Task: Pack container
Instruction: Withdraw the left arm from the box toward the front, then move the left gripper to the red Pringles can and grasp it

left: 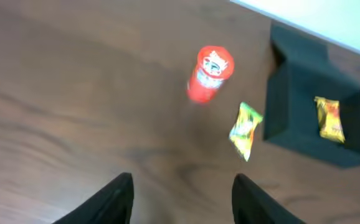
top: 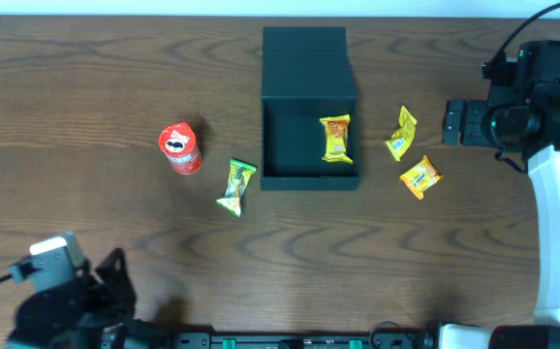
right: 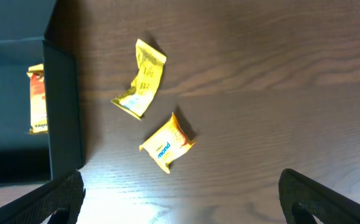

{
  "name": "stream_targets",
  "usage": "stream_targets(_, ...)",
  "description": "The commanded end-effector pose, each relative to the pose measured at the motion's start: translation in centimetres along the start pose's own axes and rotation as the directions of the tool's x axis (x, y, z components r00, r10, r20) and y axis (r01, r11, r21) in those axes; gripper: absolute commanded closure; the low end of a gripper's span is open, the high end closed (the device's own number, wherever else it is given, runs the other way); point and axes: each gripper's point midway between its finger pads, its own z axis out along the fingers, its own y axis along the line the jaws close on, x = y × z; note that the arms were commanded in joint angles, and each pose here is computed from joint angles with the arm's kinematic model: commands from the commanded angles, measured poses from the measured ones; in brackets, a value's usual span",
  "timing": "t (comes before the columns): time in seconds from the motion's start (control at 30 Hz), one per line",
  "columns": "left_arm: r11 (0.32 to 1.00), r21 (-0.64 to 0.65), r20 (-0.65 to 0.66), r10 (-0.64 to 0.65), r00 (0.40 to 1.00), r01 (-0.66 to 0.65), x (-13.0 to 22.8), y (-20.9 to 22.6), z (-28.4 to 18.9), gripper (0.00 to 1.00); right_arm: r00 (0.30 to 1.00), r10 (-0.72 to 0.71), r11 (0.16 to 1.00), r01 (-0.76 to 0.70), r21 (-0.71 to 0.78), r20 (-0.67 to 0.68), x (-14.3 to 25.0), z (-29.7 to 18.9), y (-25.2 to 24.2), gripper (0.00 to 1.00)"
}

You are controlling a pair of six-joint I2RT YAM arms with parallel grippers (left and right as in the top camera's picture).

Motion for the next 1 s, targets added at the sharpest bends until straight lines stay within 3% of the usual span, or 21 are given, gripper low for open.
stream_targets(0.0, 0.991, -0.038, -0.100, -0.129, 0.987, 0.125, 4.4, 0.5, 4.6, 0.45, 1.000, -0.010, 1.000, 0.010, -0.009, 0.007, 0.1, -0.9, 0.0, 0.01)
stream_targets(0.1, 0.992, -0.036, -0.101, -0.126, 0.987, 0.123, 6.2, 0.0, 9.6, 0.32, 1.000, -0.010, 1.000, 0.010, -0.010, -0.008, 0.4, -0.9, 0.0, 0.01)
stream_targets(0.2, 1.000, 0.007, -0.046, -0.023, 0.999, 0.023, 5.8, -0.8, 12.2, 0.31, 1.000, -0.010, 1.000, 0.010, -0.009, 0.000, 0.2, -0.9, 0.0, 0.01)
stream_targets(0.3, 0.998, -0.033, 0.038, 0.059, 0.998, -0.058, 4.8, -0.4, 14.1, 0.32, 1.000, -0.010, 1.000, 0.010, -0.008, 0.010, 0.0, -0.9, 0.0, 0.01)
stream_targets(0.43, 0.991, -0.105, 0.147, 0.103, 0.984, -0.088, 3.7, 0.2, 16.7, 0.49, 1.000, -0.010, 1.000, 0.011, -0.008, 0.026, -0.5, -0.8, 0.0, 0.01)
stream_targets(0.47, 0.988, -0.101, 0.161, 0.129, 0.979, -0.113, 3.7, 0.0, 17.5, 0.45, 1.000, -0.010, 1.000, 0.011, -0.008, 0.029, -0.6, -0.8, 0.0, 0.01)
stream_targets(0.5, 0.986, -0.101, 0.168, 0.146, 0.975, -0.130, 3.8, -0.1, 18.1, 0.08, 0.999, -0.010, 1.000, 0.011, -0.008, 0.032, -0.6, -0.8, 0.0, 0.01)
stream_targets(0.53, 0.985, -0.101, 0.174, 0.158, 0.972, -0.142, 4.0, -0.2, 18.8, 0.04, 0.999, -0.011, 1.000, 0.011, -0.007, 0.034, -0.7, -0.8, 0.0, 0.01)
stream_targets(0.77, 0.920, -0.158, 0.069, 0.372, 0.926, -0.358, 6.3, 0.0, 24.2, 0.04, 0.999, -0.011, 1.000, 0.011, -0.007, 0.031, -0.7, -0.6, -0.1, 0.01)
stream_targets(0.97, 0.922, -0.204, 0.070, 0.349, 0.934, -0.330, 6.4, 1.2, 27.8, 0.05, 1.000, -0.010, 1.000, 0.011, -0.007, 0.024, -0.6, -0.5, -0.1, 0.01)
